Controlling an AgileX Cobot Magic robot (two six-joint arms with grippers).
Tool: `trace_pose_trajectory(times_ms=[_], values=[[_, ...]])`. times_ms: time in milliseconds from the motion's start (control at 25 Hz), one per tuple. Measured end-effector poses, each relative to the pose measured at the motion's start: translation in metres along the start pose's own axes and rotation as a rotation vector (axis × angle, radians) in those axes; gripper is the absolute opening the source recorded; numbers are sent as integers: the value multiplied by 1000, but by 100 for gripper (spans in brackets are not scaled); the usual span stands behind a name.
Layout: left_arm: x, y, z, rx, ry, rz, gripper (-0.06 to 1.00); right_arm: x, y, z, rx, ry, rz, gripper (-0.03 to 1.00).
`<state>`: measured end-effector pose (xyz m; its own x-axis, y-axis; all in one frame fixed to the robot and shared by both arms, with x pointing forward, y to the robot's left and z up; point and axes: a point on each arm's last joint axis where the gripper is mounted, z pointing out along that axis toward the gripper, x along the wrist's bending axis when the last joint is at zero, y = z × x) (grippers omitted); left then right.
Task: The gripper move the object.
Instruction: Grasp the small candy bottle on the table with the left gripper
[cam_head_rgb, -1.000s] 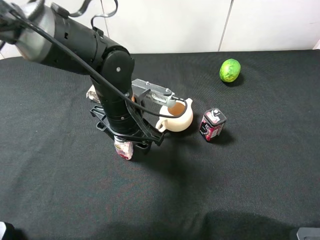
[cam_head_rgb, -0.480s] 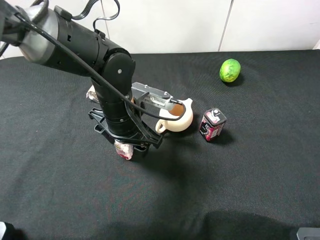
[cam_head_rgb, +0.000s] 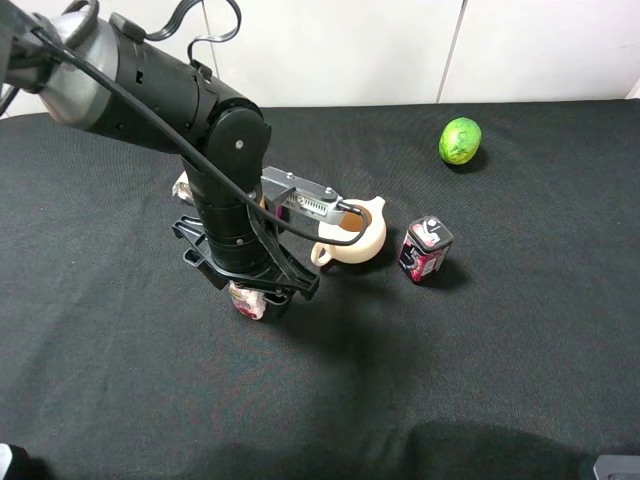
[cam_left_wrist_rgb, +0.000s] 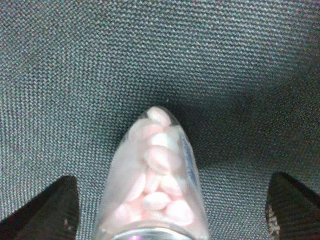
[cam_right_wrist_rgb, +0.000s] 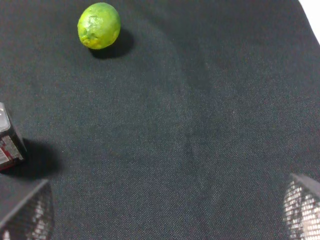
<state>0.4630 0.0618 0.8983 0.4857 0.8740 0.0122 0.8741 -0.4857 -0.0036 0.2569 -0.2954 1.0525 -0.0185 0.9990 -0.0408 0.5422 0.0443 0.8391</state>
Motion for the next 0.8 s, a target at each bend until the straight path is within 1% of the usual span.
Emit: trace_pose_trajectory(times_ms=[560,800], values=[[0,0,0,-4,4,5,79,0,0,0,0,0,0,69],[0,0,7,13,10,6,79,0,0,0,0,0,0,69]])
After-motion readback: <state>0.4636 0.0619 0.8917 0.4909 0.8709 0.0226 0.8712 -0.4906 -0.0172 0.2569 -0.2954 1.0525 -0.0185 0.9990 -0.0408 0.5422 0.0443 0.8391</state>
